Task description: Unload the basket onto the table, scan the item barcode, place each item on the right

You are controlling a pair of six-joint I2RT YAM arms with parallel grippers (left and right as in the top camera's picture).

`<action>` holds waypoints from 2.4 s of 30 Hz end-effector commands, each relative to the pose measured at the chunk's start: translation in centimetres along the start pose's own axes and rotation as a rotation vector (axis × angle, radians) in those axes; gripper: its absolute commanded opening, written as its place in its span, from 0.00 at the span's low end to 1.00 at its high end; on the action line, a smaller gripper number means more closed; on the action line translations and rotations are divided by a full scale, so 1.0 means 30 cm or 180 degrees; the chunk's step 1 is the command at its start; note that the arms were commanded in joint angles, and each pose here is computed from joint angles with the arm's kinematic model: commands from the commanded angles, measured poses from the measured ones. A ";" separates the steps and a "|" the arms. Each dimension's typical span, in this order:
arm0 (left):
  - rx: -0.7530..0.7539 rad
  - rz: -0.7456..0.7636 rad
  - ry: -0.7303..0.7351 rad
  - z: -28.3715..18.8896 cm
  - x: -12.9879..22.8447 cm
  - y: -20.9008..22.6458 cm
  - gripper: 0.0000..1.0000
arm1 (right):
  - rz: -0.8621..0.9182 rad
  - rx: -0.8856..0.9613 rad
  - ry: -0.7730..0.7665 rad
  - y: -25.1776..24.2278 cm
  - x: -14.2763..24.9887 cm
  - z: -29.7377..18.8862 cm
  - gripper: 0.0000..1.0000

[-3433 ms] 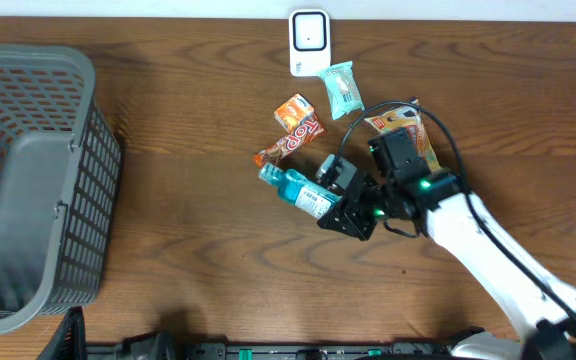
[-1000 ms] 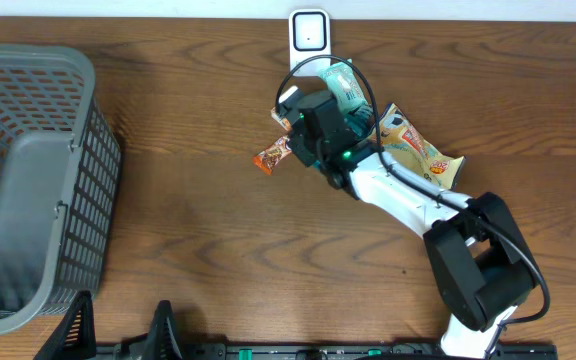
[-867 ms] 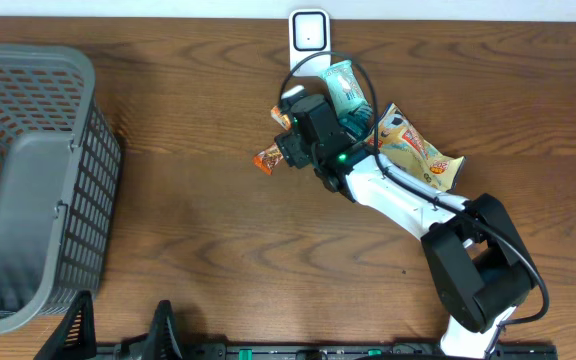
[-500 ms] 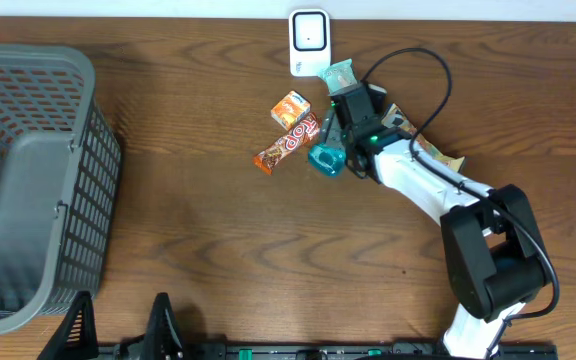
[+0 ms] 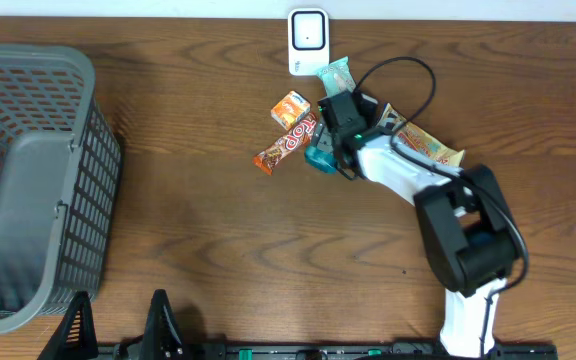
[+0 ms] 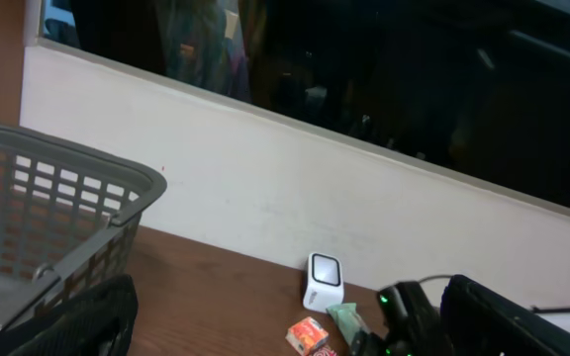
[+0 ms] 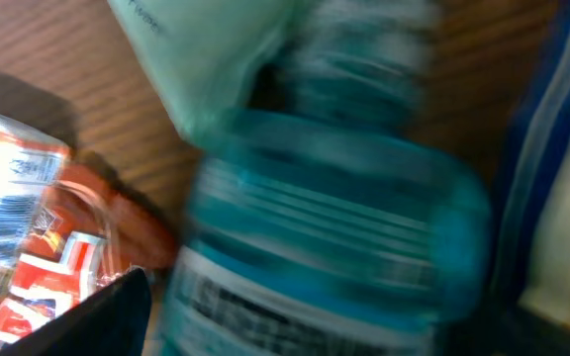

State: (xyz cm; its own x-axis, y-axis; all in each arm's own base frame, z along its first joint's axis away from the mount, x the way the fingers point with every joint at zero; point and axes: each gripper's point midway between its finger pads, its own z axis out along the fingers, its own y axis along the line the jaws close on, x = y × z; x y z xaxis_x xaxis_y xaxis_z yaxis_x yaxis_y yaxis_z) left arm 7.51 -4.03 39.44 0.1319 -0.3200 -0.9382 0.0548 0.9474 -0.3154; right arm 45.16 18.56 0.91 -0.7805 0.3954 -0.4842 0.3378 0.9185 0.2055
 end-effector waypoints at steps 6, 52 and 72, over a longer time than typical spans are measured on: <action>0.0018 0.0026 0.0021 -0.001 0.009 -0.004 0.98 | -0.0587 0.0565 0.0373 -0.076 0.092 0.063 0.58; -0.0097 0.0032 0.0007 0.004 0.012 0.007 0.98 | 0.1533 0.0290 0.2028 0.058 0.396 -0.079 0.99; -0.0105 0.0022 0.0027 0.003 0.018 0.010 0.98 | 0.0660 0.0179 0.0802 0.015 0.100 -0.211 0.99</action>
State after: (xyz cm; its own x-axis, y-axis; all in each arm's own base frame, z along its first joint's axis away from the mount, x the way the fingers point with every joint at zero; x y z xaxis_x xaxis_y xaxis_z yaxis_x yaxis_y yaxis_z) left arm 7.72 -3.72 38.92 0.1242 -0.3236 -0.9380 0.0135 0.9458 -0.3245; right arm 38.37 21.33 3.68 -0.7694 0.6332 -0.0837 0.6006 0.7619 0.2426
